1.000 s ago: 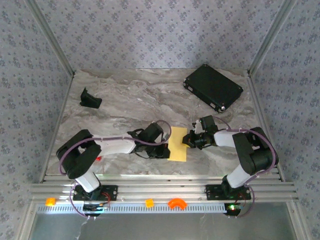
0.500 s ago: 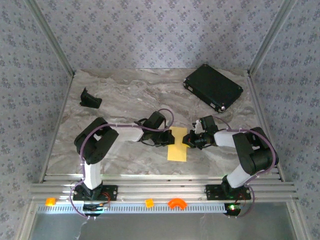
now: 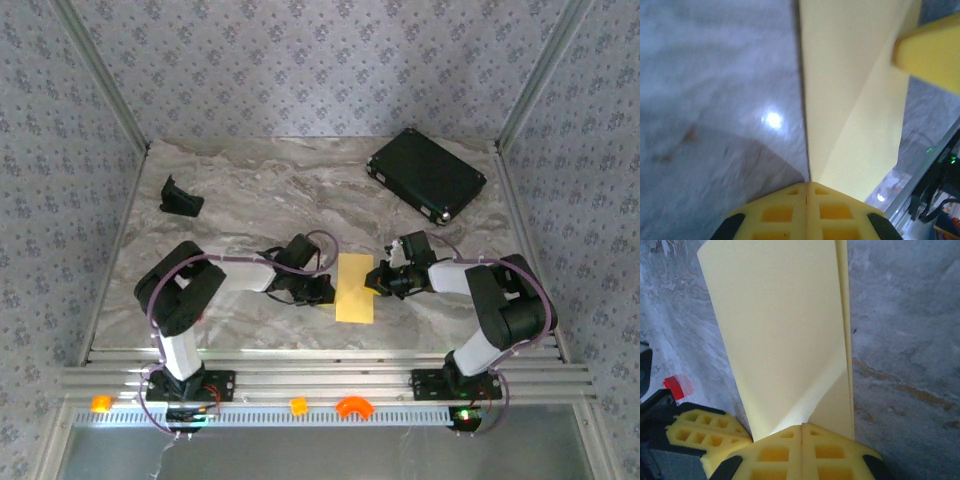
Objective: Fold a paper plane with a square sheet of paper (pick it up from the middle)
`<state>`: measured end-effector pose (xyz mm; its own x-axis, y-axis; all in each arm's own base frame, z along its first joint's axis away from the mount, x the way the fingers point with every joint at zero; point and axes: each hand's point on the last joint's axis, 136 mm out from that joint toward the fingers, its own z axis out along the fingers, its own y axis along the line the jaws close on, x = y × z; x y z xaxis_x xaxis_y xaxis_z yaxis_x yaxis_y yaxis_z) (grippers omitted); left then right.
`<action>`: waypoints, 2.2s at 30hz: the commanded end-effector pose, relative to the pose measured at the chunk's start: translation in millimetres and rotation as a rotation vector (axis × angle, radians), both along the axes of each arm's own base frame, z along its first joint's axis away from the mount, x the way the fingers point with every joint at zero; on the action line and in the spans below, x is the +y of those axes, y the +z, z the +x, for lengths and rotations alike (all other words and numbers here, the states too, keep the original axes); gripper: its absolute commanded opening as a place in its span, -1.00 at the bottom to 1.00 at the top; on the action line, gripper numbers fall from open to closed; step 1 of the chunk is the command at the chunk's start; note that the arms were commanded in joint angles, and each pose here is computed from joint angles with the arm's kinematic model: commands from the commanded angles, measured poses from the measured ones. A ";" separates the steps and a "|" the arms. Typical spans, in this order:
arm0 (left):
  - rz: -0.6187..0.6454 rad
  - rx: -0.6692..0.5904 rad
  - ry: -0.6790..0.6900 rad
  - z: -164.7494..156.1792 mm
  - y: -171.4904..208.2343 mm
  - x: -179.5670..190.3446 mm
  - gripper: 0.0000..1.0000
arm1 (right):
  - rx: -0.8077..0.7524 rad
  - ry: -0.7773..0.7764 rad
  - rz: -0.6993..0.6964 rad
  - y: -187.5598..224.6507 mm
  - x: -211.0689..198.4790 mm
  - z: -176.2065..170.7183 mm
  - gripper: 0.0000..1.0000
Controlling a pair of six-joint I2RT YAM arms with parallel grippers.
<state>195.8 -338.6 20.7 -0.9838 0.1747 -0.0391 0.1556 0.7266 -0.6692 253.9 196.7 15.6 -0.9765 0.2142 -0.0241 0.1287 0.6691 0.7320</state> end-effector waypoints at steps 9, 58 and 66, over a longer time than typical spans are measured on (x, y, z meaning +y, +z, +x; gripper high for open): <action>-0.102 -0.050 -0.017 3.4 41.1 -45.8 -0.86 | 0.125 -0.058 -0.148 -33.5 -25.9 -23.4 -1.00; -0.077 -0.067 0.103 111.4 46.3 -45.8 -0.73 | 0.022 -0.045 -0.092 42.5 -22.9 -72.4 -0.24; -0.038 -0.023 0.088 124.2 18.4 -53.0 -0.73 | 0.064 -0.042 -0.045 38.6 -19.3 -93.8 -0.13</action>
<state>321.2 -391.3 41.6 -0.9939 0.0553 -0.0954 0.1064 0.7105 -0.6957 170.6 176.0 57.2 -0.9684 0.2477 -0.0304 0.1583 0.7037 0.6927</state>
